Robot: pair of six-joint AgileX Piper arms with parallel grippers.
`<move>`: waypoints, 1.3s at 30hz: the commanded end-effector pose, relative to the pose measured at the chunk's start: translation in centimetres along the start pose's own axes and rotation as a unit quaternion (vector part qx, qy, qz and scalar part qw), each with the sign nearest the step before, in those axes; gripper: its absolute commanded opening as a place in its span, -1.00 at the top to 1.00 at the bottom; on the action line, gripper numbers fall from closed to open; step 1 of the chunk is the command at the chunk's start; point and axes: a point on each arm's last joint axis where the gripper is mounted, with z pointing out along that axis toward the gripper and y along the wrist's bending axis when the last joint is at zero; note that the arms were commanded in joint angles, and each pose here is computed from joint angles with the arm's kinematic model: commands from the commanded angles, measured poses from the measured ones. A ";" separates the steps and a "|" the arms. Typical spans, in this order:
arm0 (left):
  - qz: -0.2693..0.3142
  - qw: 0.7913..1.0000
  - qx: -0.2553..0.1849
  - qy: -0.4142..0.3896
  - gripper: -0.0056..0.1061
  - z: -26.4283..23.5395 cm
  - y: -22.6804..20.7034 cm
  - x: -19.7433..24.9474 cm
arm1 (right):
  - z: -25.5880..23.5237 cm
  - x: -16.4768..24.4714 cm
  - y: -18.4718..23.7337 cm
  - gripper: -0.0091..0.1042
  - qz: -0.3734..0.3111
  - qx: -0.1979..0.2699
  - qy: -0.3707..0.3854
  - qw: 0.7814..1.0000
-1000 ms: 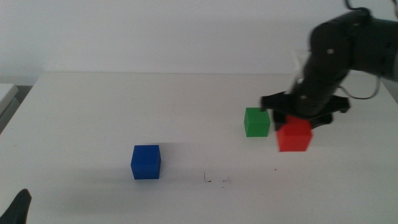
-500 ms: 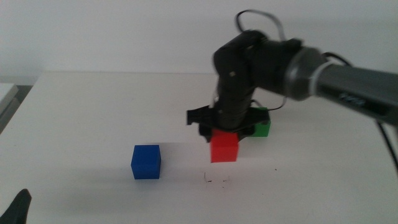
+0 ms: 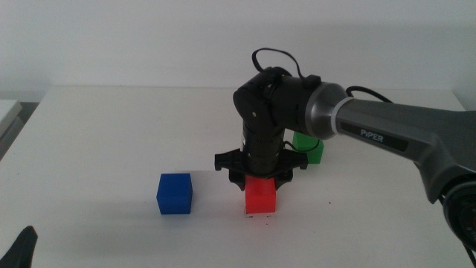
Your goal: Stack red cubes first, then green, then blue cubes in a specific spot.
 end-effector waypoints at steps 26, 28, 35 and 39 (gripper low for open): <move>-0.001 1.000 0.000 -0.007 -0.78 0.0 0.0 -0.1 | -7.1 -5.9 -8.8 -0.80 -0.012 0.013 -0.118 0.993; -0.001 1.000 0.000 -0.007 -0.78 0.0 0.0 -0.1 | -5.9 -6.7 -9.4 -0.80 -0.007 0.016 -0.125 0.992; -0.001 1.000 0.000 -0.007 -0.78 0.0 0.0 -0.1 | -1.8 -7.9 -9.8 -0.80 -0.010 0.026 -0.123 0.992; -0.002 1.000 0.000 -0.007 -0.78 0.0 0.0 -0.1 | -0.2 -8.0 -9.6 -0.80 -0.014 0.027 -0.118 0.993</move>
